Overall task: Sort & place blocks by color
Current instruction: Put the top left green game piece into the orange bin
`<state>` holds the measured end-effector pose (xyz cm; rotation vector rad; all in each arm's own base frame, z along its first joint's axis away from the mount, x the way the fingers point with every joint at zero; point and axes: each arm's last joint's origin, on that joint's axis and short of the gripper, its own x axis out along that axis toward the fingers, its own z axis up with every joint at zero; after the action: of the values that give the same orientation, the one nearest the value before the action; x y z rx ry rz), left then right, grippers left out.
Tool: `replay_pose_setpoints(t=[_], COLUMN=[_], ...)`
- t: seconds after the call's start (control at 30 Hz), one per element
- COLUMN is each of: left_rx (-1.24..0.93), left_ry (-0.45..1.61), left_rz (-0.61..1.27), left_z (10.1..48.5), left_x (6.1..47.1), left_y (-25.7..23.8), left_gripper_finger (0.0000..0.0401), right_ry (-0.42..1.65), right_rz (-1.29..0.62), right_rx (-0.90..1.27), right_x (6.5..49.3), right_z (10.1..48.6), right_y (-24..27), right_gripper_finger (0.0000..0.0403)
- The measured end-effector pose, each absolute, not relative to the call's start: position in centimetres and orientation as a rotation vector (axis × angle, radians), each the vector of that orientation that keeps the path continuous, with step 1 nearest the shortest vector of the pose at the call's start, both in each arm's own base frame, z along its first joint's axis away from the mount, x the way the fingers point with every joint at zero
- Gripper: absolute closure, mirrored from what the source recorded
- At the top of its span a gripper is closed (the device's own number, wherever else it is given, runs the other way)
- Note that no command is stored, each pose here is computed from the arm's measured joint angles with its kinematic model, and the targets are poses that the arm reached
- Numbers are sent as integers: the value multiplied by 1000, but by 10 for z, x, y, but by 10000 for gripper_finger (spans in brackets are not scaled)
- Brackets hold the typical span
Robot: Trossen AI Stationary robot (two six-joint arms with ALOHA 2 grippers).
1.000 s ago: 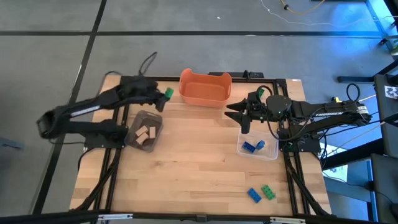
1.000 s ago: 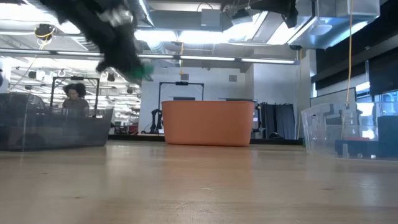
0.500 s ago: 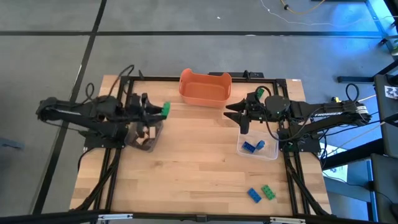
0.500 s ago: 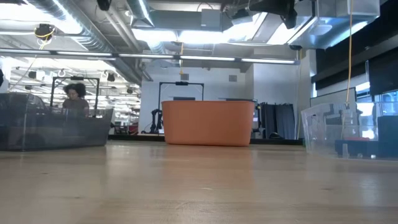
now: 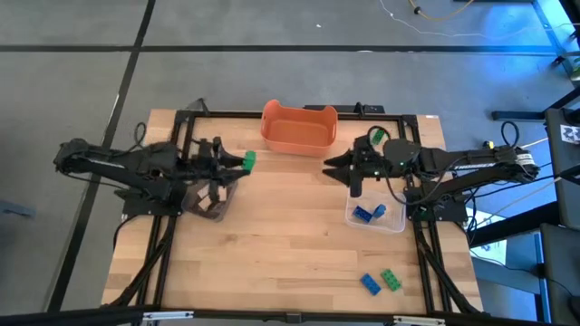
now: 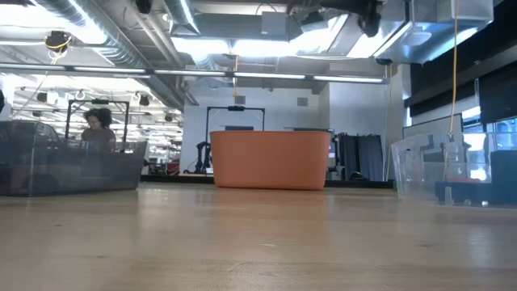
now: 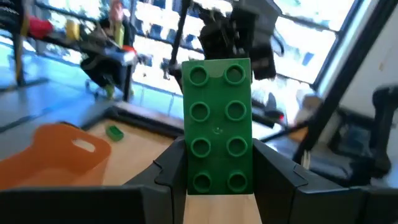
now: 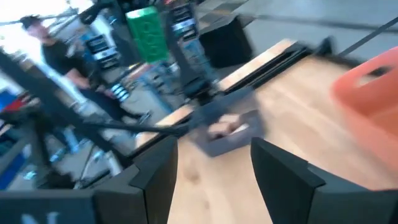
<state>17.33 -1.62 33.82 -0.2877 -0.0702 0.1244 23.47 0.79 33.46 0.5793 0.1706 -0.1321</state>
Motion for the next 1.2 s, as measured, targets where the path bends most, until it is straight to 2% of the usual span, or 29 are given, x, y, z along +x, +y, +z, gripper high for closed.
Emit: replay_pose_setpoints(t=[0.27, 0.47, 0.6, 0.9, 1.2], left_rx=[-281, -288, -292, -286, -278], left_ry=[149, 302, 351, 414, 412], left_rz=[17, -40, -64, -49, -11], left_z=[309, 289, 279, 262, 261], left_x=[226, 255, 263, 275, 276], left_y=[-23, -28, -30, -31, -30], left_gripper_finger=[276, 276, 276, 276, 276], right_ry=[138, 221, 255, 311, 376], right_rz=[-14, 43, 97, 67, 79], right_rx=[455, 432, 434, 306, 300], right_x=[282, 302, 309, 329, 338], right_z=[312, 292, 291, 275, 257], right_y=[17, 21, 23, 26, 30], right_gripper_finger=[199, 198, 198, 198, 198])
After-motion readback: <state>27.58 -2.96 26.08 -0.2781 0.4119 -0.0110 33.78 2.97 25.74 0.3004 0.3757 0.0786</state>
